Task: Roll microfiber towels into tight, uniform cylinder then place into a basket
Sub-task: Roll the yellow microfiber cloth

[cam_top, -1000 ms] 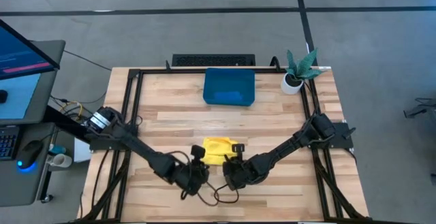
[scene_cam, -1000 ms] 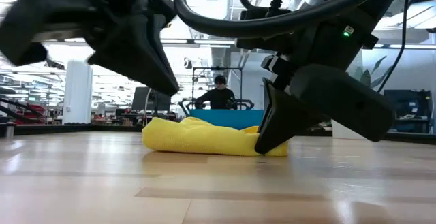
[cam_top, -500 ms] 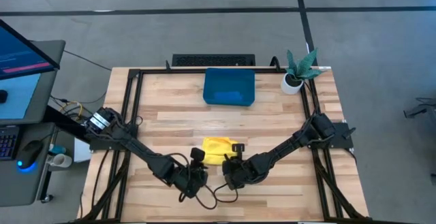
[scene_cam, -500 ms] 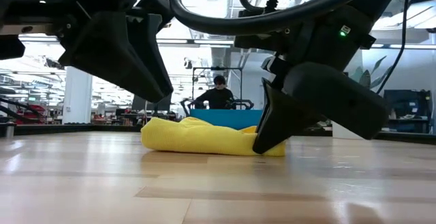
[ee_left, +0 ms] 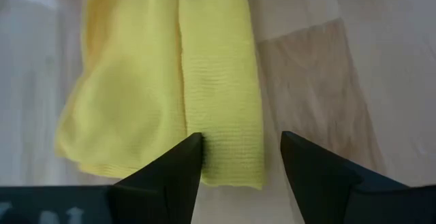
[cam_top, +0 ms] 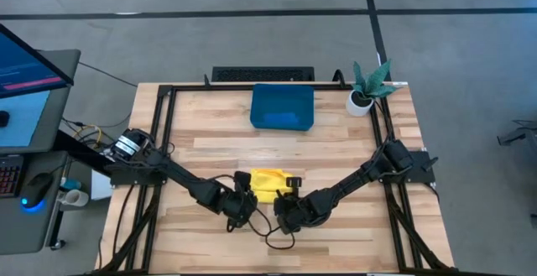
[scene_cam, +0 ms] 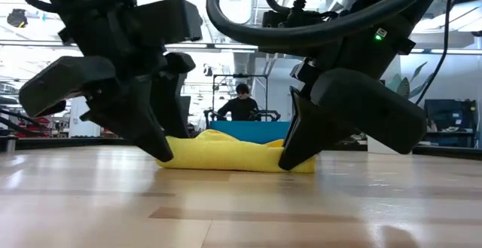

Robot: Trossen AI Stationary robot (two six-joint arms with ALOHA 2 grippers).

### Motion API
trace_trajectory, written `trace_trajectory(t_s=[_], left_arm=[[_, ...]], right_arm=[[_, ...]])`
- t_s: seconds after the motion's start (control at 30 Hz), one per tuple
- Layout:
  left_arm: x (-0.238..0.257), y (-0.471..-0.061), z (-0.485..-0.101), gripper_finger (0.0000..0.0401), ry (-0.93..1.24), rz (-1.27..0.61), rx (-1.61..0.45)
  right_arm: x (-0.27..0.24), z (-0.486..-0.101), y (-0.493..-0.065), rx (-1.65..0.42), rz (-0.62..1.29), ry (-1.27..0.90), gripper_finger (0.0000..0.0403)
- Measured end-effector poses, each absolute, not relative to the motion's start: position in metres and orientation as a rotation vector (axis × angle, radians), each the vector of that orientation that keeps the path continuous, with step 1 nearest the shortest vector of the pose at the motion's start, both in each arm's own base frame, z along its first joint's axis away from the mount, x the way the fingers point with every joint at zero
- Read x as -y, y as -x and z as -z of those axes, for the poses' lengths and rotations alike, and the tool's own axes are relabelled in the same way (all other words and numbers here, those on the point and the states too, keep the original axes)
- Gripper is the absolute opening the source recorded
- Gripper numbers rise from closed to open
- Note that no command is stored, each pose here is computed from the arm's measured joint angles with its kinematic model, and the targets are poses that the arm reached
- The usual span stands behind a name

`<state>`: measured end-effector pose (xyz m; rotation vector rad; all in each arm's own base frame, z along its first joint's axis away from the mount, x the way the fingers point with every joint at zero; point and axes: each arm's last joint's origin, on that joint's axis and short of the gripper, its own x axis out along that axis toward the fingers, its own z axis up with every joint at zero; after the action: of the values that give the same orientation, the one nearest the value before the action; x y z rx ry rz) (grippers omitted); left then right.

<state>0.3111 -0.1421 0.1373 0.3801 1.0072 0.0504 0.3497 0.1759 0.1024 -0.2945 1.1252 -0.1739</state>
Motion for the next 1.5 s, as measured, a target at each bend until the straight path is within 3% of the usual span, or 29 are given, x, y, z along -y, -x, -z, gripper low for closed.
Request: trace_trajectory(t_s=[0.83, 1.13, 1.27, 1.5], left_arm=[[0.148, -0.311, -0.139, 0.0194, -0.451, 0.003, -0.985], [0.117, -0.311, -0.122, 0.0192, -0.264, -0.131, -0.998], [0.098, -0.311, -0.117, 0.0159, -0.086, -0.189, -1.023], [0.094, -0.316, -0.115, 0.0041, 0.024, -0.056, -1.017]], right_arm=[[-0.175, -0.102, -0.35, -1.124, 0.185, 0.278, 0.003], [-0.175, -0.105, -0.351, -1.122, 0.169, 0.278, 0.0027], [-0.175, -0.11, -0.35, -1.119, 0.149, 0.271, 0.0029], [-0.174, -0.113, -0.35, -1.163, 0.053, 0.237, 0.0026]])
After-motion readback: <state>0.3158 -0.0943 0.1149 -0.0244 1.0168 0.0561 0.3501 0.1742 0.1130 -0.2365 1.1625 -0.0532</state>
